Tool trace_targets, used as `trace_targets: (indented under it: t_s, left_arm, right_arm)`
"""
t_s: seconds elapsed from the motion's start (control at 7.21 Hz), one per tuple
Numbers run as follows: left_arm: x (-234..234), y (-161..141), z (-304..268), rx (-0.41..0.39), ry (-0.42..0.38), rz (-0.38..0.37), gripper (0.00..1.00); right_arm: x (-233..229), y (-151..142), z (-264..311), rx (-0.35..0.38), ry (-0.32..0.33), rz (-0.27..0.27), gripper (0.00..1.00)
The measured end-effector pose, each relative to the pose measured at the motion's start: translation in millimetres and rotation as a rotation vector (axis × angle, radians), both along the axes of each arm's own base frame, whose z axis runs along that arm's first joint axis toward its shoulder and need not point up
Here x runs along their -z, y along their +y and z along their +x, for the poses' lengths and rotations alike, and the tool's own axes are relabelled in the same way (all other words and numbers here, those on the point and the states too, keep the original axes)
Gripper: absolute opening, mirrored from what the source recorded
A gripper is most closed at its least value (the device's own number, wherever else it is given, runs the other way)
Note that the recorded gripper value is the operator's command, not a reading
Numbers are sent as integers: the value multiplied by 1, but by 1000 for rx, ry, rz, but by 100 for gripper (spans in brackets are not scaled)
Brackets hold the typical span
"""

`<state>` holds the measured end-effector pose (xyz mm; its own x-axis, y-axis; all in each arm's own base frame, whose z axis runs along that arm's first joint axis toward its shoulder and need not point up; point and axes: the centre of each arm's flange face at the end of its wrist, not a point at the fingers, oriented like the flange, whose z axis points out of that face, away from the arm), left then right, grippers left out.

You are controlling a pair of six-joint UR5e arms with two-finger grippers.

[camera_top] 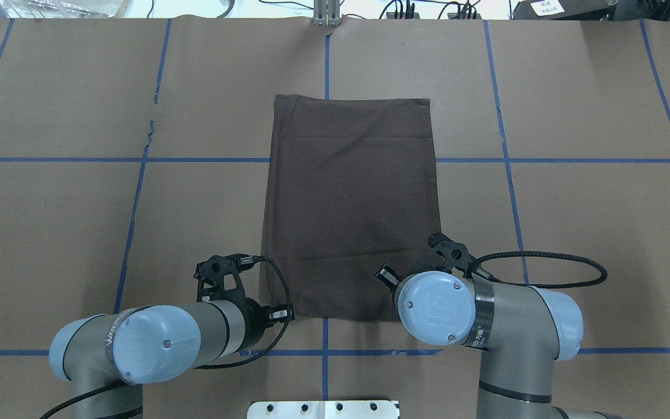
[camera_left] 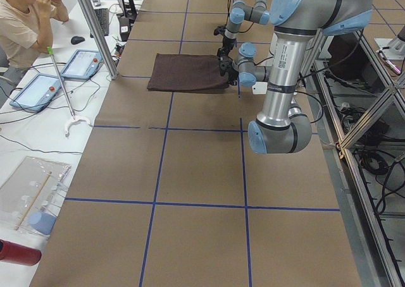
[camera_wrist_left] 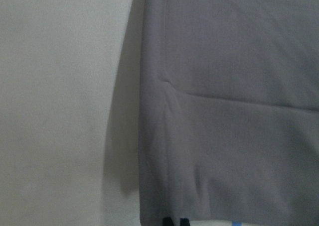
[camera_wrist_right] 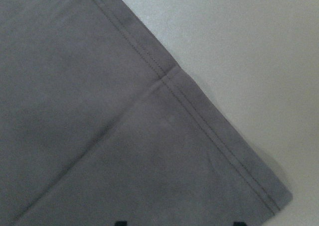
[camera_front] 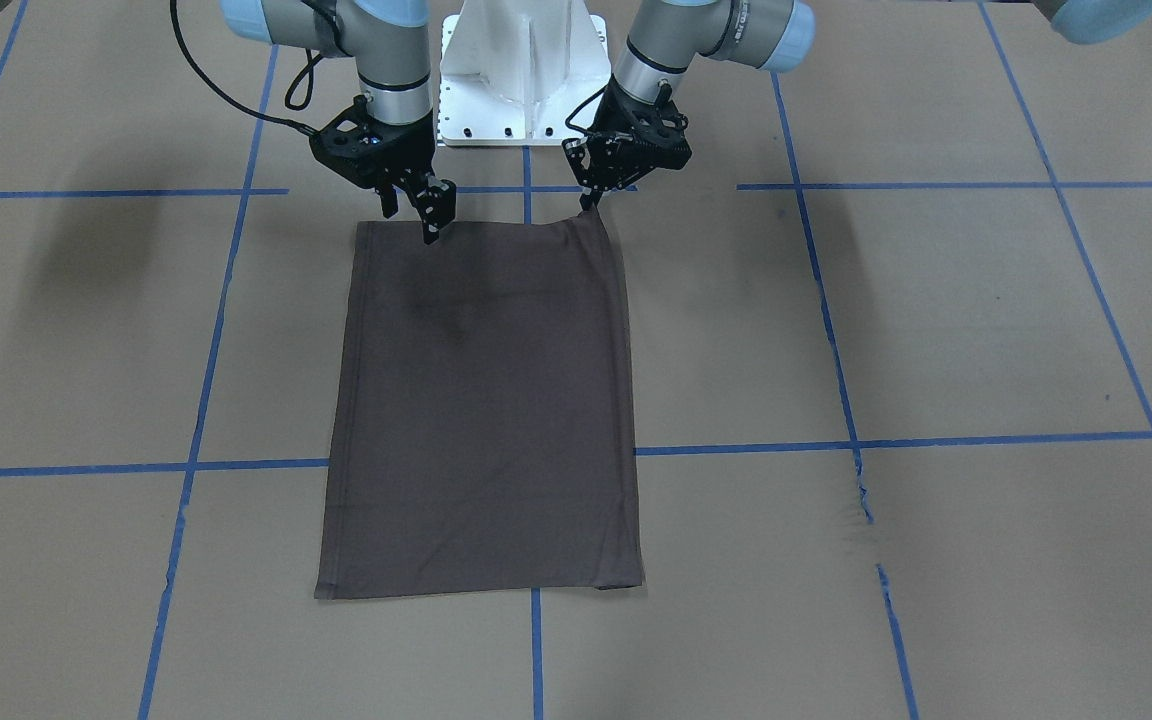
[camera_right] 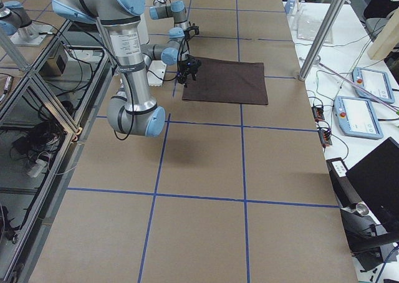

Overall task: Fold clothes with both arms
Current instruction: 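Grasp both near corners of the shirt with the left and right grippers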

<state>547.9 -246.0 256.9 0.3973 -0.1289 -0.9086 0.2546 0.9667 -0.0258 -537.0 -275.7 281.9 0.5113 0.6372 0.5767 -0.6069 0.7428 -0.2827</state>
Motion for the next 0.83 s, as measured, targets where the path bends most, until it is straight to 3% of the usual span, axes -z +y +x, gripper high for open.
trace_targets:
  t_s: [0.83]
  left_arm:
    - [1,1,0,-3,3,0,0]
  right_arm:
    - [-14,1,-20,17,41,-8,74]
